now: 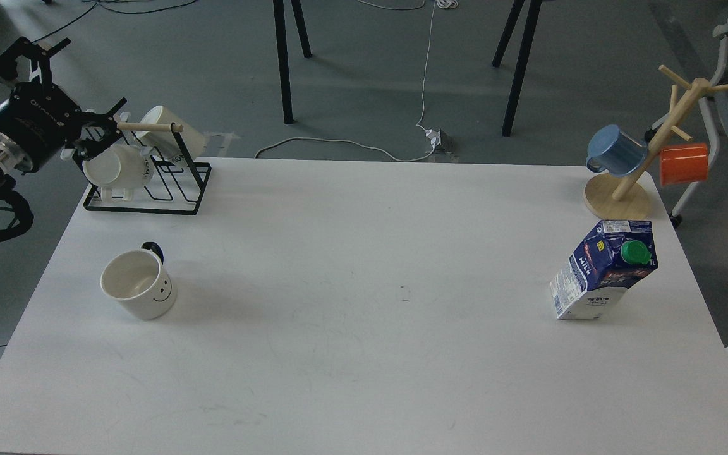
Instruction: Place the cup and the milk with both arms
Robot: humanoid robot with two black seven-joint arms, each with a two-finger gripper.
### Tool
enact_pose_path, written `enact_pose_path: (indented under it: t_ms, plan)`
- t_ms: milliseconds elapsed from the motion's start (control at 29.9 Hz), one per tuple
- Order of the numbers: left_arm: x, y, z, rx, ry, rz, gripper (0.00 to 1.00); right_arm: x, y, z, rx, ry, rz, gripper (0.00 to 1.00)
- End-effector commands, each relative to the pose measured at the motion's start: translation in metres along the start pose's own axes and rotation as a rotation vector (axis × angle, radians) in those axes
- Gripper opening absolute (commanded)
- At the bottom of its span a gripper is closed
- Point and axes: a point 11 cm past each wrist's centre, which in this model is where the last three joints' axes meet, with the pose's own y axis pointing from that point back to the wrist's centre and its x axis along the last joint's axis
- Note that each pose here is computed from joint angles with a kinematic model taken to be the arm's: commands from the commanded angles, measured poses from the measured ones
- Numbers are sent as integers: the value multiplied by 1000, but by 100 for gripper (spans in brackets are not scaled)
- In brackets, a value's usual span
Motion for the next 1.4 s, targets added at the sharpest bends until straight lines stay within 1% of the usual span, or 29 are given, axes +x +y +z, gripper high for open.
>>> enact_pose_path:
  t_ms: [0,167,267,334,501,568,668,735,801,935,1035,1135,1269,1369]
  plan:
    - [5,4,-4,9,1,12,100,-1,0,7,-8,-15,-1,99]
    - [8,5,-2,-2,10,21,100,-1,0,5,0,-16,-1,99]
    - [31,13,10,-46,34,95,100,0,0,6,-3,-13,1,99]
    - [44,19,9,-33,30,139,100,0,0,7,-8,-10,0,99]
    - [46,20,14,-12,-22,153,100,0,0,9,-13,-10,-1,99]
    - [43,16,11,48,-134,155,100,-1,0,11,-15,-15,-3,99]
    - [36,9,24,151,-423,166,100,-6,-2,11,-13,-23,-16,99]
    - [38,13,34,177,-570,180,100,-12,-3,13,-17,-31,-33,99]
    - [35,16,55,126,-644,179,100,-20,-5,18,-31,-38,-57,99]
    - [9,10,105,-42,-678,136,100,-34,-6,23,-50,-50,-99,99]
    - [12,21,126,-89,-648,161,100,-39,-7,26,-63,-54,-115,99]
    - [18,28,134,-127,-584,182,100,-41,-7,28,-70,-56,-121,99]
    - [45,42,133,-163,-479,258,100,-55,-6,37,-100,-63,-163,99]
    - [47,43,133,-165,-468,266,100,-66,-5,42,-126,-47,-201,99]
